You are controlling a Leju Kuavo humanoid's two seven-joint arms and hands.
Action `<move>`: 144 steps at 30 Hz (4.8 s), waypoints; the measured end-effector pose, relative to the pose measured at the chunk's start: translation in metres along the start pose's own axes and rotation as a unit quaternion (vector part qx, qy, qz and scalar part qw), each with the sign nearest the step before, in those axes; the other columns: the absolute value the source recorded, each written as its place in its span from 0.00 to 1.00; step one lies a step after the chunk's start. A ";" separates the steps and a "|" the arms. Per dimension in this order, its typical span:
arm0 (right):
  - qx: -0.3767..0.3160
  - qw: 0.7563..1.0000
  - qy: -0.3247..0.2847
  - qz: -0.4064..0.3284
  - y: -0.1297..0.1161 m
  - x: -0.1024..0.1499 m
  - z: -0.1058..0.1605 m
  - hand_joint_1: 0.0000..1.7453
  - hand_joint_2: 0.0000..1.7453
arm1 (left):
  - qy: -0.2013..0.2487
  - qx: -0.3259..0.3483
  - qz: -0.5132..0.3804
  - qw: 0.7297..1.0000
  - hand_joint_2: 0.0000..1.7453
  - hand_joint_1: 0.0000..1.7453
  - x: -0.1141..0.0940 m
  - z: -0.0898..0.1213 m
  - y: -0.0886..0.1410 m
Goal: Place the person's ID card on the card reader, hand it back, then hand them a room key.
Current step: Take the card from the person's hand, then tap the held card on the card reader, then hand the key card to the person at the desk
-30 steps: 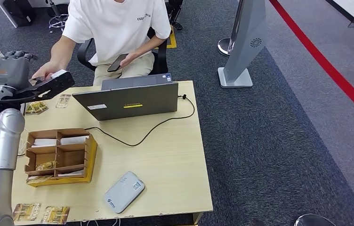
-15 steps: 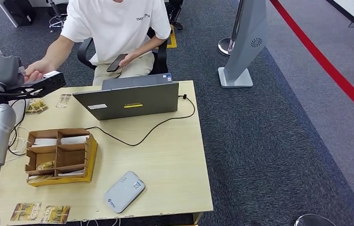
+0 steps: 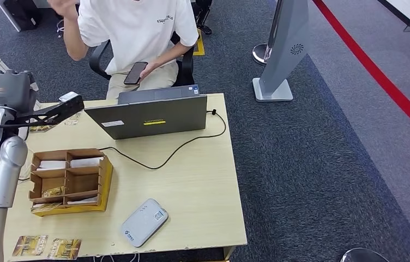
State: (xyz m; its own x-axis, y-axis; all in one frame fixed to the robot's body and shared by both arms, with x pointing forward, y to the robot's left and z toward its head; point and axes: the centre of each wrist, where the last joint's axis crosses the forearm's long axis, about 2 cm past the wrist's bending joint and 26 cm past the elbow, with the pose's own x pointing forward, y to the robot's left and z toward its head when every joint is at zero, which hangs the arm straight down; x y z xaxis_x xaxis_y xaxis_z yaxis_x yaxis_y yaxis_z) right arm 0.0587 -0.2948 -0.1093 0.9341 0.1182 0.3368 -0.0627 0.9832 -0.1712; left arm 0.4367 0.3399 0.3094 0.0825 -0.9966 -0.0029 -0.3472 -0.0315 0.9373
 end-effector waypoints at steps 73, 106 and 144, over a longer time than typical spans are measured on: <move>0.007 1.000 0.023 0.011 0.033 -0.012 0.009 0.00 1.00 | -0.186 0.031 0.138 0.972 1.00 1.00 0.124 0.301 -0.142; 0.013 1.000 0.022 0.011 0.040 -0.011 0.011 0.00 1.00 | -0.206 0.054 0.175 0.961 1.00 1.00 0.161 0.316 -0.118; 0.013 0.999 0.035 0.001 0.043 -0.012 0.012 0.00 1.00 | -0.170 -0.053 0.155 0.972 1.00 1.00 0.170 0.341 -0.140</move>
State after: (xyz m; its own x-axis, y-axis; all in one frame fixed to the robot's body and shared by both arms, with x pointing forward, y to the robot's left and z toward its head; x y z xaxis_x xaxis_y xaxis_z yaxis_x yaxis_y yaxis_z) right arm 0.0410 -0.2527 -0.1098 0.9564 0.1104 0.2705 -0.0721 0.9864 -0.1478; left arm 0.1802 0.1485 0.0590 -0.3310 -0.9249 0.1870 -0.2057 0.2641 0.9423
